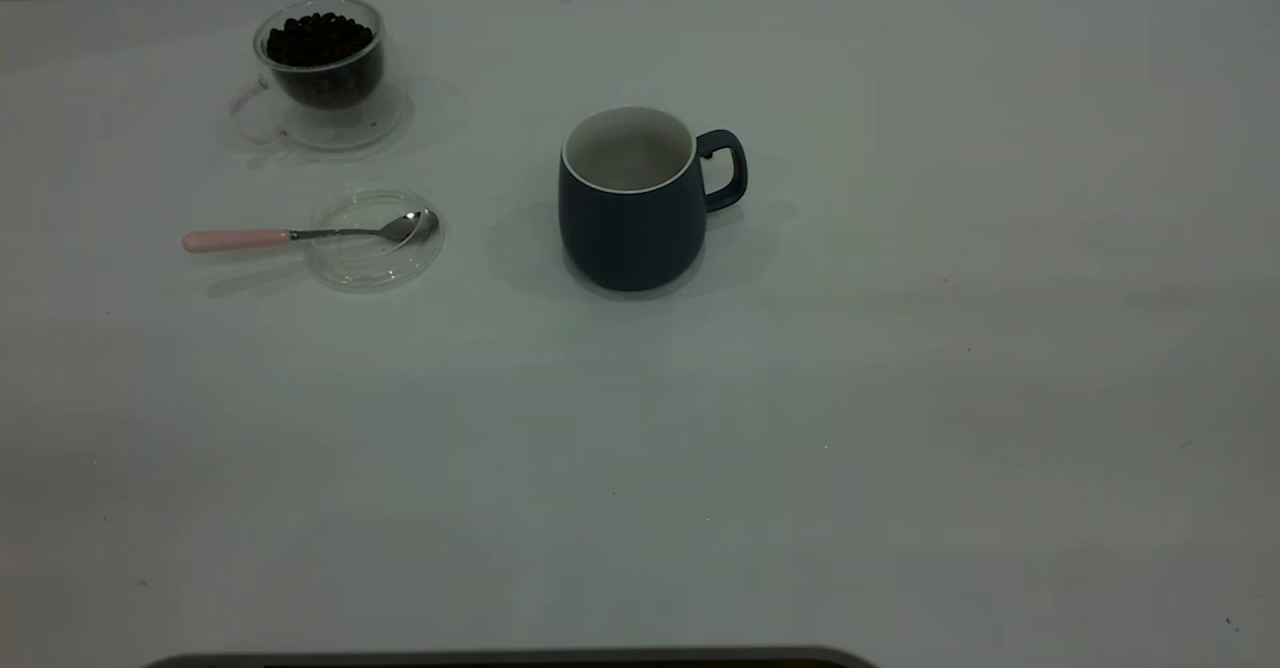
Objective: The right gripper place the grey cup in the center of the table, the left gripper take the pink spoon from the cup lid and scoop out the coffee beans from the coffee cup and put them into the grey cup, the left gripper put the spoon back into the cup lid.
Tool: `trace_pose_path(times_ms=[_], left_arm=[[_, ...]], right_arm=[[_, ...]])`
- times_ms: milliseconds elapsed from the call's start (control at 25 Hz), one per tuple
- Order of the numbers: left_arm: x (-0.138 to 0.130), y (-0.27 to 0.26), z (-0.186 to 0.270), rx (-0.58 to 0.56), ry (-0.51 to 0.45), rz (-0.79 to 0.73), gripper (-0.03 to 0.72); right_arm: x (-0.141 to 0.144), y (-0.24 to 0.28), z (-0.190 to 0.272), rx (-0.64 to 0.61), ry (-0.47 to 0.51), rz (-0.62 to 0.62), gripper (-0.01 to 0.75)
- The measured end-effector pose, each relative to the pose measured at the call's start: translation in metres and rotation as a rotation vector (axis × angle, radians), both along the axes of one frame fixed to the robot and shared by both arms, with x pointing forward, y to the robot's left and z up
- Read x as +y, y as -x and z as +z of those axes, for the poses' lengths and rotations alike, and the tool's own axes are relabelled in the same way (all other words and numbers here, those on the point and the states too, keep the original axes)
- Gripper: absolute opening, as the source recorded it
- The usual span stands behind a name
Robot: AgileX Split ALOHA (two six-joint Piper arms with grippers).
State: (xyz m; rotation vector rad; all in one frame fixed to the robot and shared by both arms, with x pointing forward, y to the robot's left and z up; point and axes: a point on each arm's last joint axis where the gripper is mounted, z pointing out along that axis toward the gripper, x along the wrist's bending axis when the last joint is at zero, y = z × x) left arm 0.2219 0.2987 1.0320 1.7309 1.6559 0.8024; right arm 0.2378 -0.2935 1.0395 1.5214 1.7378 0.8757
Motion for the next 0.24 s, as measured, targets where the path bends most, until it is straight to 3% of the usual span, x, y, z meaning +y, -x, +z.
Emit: trace_pose_path(times_ms=[240], left_arm=[[0.0000,0.0000,0.0000,0.000,-0.002,-0.002,0.505]], right_arm=[[0.0000,0.0000,0.0000,0.000,0.000,0.000,0.588]])
